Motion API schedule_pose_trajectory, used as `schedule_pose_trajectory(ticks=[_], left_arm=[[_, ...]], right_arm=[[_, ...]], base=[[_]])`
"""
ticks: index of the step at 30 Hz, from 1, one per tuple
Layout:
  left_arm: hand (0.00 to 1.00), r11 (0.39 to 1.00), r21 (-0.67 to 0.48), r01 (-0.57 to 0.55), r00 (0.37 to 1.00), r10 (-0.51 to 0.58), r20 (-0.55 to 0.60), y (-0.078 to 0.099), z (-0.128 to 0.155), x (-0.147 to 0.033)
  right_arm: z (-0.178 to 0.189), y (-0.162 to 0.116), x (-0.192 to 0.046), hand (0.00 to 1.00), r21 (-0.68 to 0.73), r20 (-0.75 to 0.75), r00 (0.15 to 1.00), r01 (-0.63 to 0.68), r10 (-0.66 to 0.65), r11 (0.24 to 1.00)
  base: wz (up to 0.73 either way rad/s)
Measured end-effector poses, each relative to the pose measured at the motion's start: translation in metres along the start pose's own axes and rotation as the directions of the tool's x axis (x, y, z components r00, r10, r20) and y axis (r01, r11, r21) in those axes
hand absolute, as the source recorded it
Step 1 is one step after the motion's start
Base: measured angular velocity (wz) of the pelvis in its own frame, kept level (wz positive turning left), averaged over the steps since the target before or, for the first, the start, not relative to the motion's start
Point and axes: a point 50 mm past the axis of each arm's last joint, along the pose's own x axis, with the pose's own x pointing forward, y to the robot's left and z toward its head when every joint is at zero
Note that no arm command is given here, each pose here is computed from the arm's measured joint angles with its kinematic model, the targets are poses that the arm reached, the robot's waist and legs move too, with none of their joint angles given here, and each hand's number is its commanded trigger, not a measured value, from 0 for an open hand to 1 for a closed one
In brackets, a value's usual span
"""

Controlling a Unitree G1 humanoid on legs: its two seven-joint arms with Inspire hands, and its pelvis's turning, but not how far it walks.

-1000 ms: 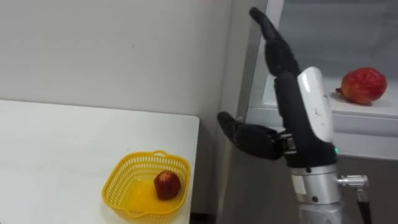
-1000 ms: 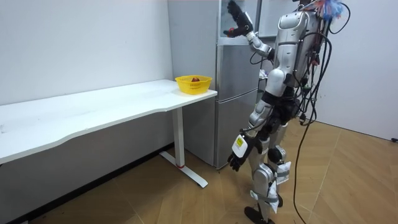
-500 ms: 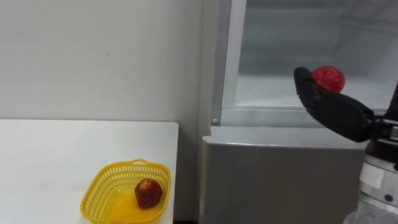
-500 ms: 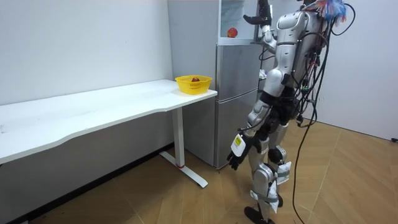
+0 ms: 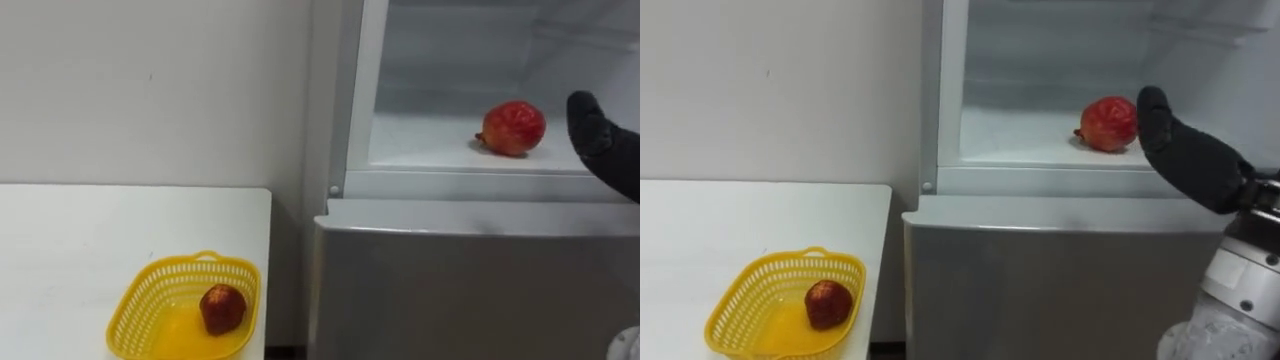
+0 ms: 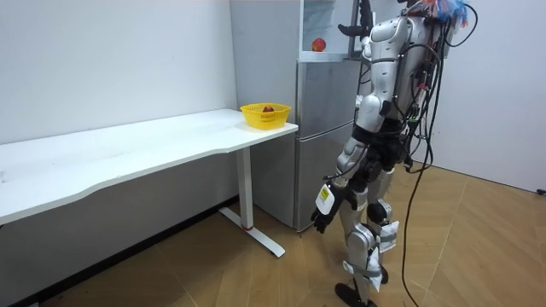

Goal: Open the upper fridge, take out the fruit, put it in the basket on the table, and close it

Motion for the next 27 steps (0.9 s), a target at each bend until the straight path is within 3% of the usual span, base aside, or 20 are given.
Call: schedule_pose_trajectory(ticks=[8, 21, 27], left_arm=[[0.0, 1.0, -0.002, 0.024, 0.999, -0.024, -0.025, 0.001, -0.008, -0.001], [0.0, 0.997, -0.061, 0.049, 0.997, -0.052, -0.048, -0.001, -0.018, -0.003], [0.0, 0.996, -0.073, 0.045, 0.998, -0.048, -0.041, 0.001, -0.016, -0.003]], right_arm=[[-0.045, -0.003, -0.002, 0.0, -0.033, -0.241, 0.961, -0.151, 0.138, 0.988], [-0.043, 0.003, 0.038, 0.0, 0.0, -0.209, 0.964, -0.165, 0.161, 0.986], [-0.055, -0.001, 0.049, 0.0, 0.008, -0.276, 0.951, -0.143, 0.14, 0.99]], base=[[0.03], [0.01], [0.02]])
